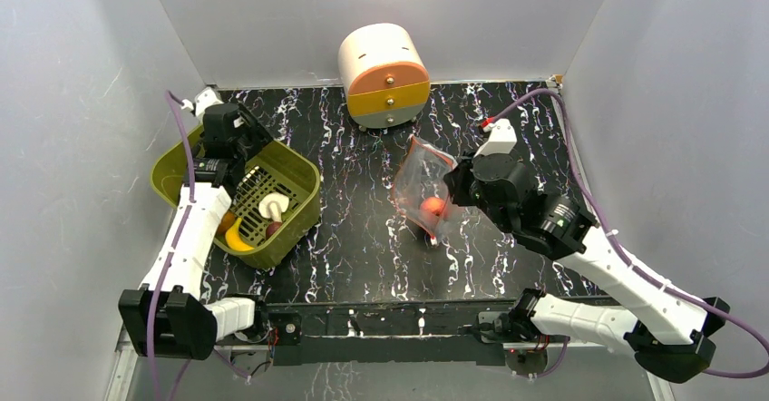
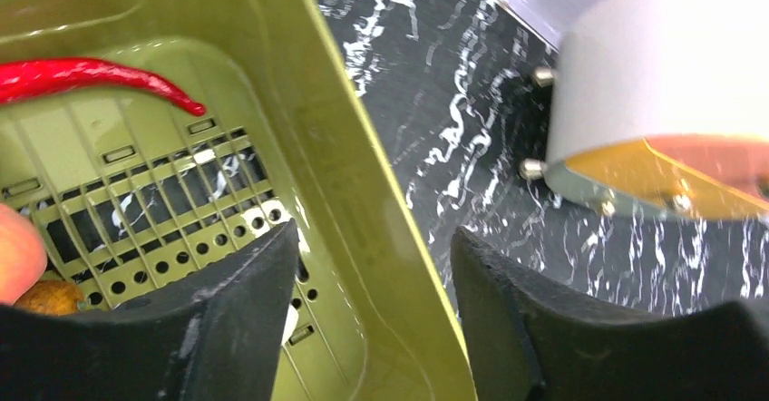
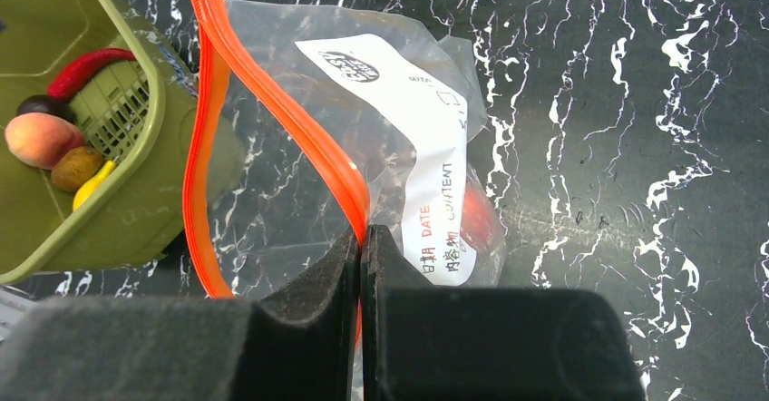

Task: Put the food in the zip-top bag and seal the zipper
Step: Pick up the fake vegetable from the bin.

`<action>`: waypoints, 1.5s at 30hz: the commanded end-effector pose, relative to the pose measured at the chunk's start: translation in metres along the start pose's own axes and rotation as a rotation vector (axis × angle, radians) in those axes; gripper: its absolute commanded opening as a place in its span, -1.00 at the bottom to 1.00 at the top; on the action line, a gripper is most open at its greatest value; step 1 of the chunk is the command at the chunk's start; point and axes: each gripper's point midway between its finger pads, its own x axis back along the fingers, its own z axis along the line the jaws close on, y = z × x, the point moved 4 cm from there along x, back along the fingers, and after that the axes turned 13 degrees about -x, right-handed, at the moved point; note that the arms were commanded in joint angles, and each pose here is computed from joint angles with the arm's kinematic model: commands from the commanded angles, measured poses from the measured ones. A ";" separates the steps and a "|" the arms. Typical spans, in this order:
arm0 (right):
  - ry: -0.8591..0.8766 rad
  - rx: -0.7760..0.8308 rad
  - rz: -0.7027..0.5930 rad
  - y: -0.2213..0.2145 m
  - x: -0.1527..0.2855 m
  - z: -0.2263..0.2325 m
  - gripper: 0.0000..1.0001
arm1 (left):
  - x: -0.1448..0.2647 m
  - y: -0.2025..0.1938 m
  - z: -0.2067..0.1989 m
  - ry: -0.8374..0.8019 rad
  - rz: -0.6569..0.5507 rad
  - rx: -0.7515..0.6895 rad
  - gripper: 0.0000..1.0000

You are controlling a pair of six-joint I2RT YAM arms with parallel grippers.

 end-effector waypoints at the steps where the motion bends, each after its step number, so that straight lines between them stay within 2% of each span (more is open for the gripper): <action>1: 0.072 -0.053 -0.105 0.025 0.013 0.011 -1.00 | -0.019 0.007 0.027 0.122 -0.072 0.135 0.16; 7: 0.076 -0.062 -0.118 0.026 0.014 0.011 -1.00 | -0.049 -0.007 0.065 0.197 -0.002 0.281 0.15; 10: 0.074 -0.061 -0.119 0.026 0.013 0.011 -1.00 | -0.062 -0.011 0.081 0.248 0.011 0.341 0.05; 19: 0.066 -0.042 -0.142 0.028 0.005 0.012 -1.00 | -0.100 -0.027 0.105 0.365 0.061 0.449 -0.06; 27: 0.056 -0.024 -0.137 0.025 -0.002 0.013 -1.00 | -0.122 -0.030 0.121 0.431 -0.003 0.502 -0.25; 33: 0.055 -0.024 -0.128 0.023 -0.004 0.014 -1.00 | -0.141 -0.046 0.126 0.467 0.038 0.511 -0.27; 45: 0.039 -0.001 -0.142 0.024 -0.010 0.015 -1.00 | -0.151 -0.072 0.139 0.533 0.066 0.485 -0.29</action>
